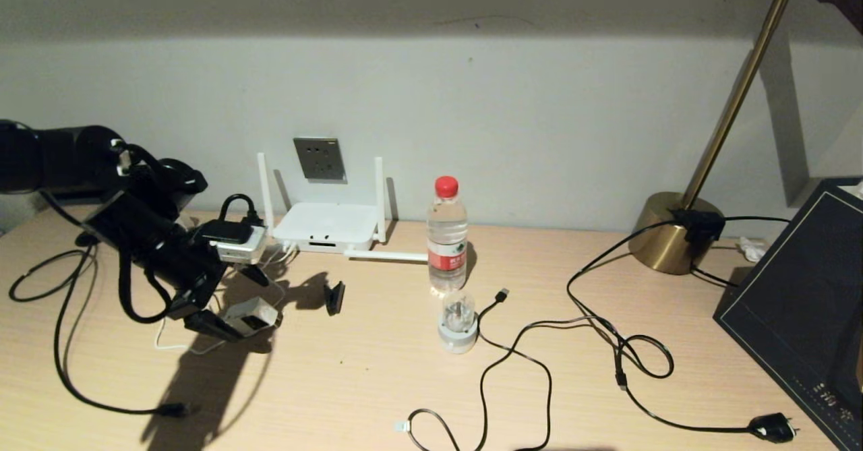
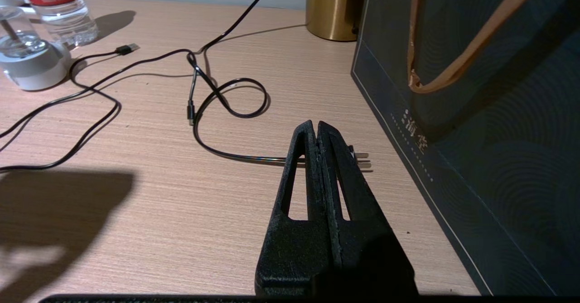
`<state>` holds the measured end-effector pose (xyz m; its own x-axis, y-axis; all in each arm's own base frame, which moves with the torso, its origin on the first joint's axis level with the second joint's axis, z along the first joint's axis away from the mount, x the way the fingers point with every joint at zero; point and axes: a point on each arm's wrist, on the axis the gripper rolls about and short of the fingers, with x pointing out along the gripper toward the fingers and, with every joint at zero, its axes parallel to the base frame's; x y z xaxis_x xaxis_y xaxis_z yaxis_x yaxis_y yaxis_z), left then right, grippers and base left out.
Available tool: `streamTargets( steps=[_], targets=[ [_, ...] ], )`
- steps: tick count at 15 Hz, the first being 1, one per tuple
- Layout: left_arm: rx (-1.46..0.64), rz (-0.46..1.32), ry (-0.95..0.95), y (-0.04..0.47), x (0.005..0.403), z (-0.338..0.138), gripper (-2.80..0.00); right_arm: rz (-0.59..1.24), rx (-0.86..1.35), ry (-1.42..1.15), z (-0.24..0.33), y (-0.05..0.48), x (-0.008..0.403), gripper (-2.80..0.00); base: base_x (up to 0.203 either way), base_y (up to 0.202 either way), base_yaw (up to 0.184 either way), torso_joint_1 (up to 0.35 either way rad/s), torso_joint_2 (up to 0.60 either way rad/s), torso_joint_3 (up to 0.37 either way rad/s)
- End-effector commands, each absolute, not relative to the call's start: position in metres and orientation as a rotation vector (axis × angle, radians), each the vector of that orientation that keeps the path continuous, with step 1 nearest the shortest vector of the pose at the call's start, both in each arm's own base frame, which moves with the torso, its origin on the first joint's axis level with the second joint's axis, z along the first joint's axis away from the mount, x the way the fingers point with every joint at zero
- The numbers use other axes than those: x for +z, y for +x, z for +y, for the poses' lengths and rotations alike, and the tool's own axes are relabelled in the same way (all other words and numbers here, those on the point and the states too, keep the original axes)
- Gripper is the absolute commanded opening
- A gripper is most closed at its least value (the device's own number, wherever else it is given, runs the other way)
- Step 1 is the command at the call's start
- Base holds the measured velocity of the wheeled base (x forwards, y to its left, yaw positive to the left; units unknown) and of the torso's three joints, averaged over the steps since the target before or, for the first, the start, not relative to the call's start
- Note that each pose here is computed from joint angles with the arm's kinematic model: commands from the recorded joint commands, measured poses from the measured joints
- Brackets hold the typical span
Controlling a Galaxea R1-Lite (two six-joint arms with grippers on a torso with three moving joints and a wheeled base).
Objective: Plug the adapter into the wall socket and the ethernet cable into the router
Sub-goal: Pick up plug
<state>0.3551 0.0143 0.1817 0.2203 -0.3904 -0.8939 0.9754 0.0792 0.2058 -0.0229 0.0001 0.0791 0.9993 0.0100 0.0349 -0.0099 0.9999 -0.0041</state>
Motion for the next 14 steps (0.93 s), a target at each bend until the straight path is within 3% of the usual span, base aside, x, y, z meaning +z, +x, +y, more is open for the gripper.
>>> streamTargets(
  steps=[1, 14],
  targets=[
    [-1.196, 0.785, 0.968, 0.357, 0.171, 0.018, 0.00, -0.025, 0.011, -0.005, 0.000, -0.022, 0.076, -2.80, 0.000, 0.000, 0.000, 0.000, 0.00, 0.000],
    [-1.178, 0.832, 0.954, 0.372, 0.146, 0.027, 0.00, -0.025, 0.011, -0.005, 0.000, -0.022, 0.076, -2.80, 0.000, 0.000, 0.000, 0.000, 0.00, 0.000]
  ],
)
